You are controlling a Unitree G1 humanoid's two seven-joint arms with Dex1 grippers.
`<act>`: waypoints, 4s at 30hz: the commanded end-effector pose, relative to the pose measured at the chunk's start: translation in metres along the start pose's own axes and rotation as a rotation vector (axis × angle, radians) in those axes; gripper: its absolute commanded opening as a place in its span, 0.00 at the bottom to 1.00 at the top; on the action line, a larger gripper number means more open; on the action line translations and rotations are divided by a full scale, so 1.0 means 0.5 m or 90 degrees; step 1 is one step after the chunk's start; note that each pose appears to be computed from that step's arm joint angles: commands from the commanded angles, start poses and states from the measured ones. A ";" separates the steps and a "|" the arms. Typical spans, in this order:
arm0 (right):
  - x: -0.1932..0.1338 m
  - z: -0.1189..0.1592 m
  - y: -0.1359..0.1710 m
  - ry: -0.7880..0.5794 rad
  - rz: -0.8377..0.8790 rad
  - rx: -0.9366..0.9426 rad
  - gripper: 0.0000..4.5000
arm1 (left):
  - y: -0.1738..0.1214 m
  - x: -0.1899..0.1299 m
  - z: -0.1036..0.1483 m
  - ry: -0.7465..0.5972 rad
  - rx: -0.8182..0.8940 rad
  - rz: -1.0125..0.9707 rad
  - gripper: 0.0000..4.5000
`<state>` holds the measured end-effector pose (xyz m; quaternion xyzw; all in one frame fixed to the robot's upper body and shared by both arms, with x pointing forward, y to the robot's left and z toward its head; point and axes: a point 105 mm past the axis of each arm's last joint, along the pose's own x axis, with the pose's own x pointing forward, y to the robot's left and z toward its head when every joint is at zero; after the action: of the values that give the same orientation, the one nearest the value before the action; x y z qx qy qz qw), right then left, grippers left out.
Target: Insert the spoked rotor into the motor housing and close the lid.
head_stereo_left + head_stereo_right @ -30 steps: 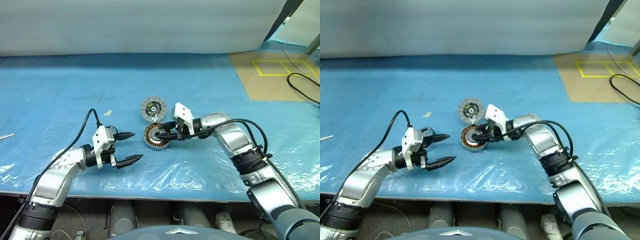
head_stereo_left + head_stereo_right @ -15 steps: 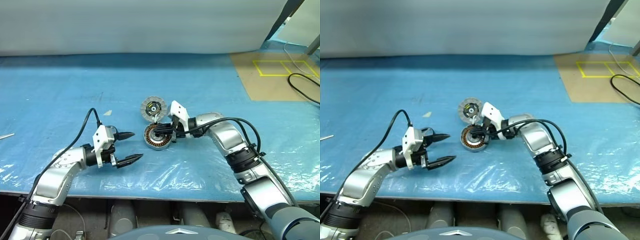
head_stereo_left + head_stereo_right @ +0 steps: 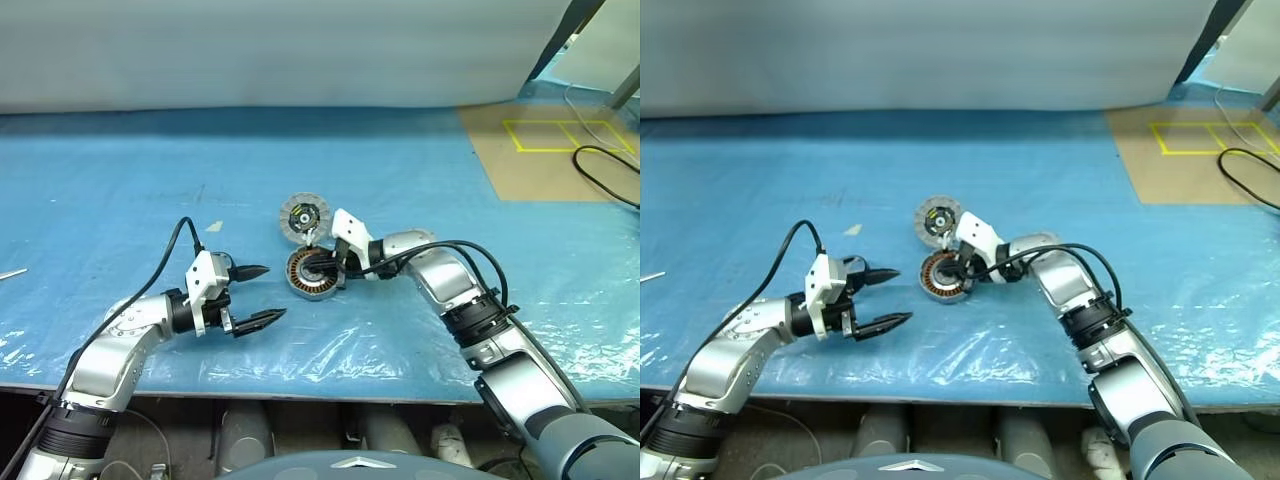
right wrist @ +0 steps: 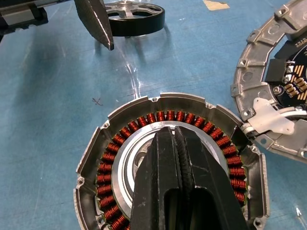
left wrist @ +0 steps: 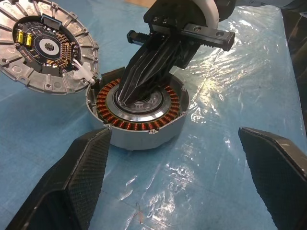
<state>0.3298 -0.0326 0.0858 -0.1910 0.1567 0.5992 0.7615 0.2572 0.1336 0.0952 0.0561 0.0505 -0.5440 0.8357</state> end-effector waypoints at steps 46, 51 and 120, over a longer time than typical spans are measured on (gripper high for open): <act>-0.050 0.060 0.012 -0.116 0.057 0.106 0.01 | 0.002 0.000 0.017 -0.012 0.005 -0.013 1.00; -0.099 0.110 0.031 -0.144 0.084 0.080 0.01 | 0.011 -0.020 0.028 -0.021 0.000 0.015 1.00; -0.160 0.012 0.090 -0.101 -0.050 0.097 0.01 | 0.227 -0.096 0.034 0.404 0.123 -0.136 1.00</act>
<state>0.2702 -0.0896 0.1146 -0.0823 0.1530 0.5647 0.8068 0.3395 0.2187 0.1123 0.2857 0.2738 -0.5861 0.7070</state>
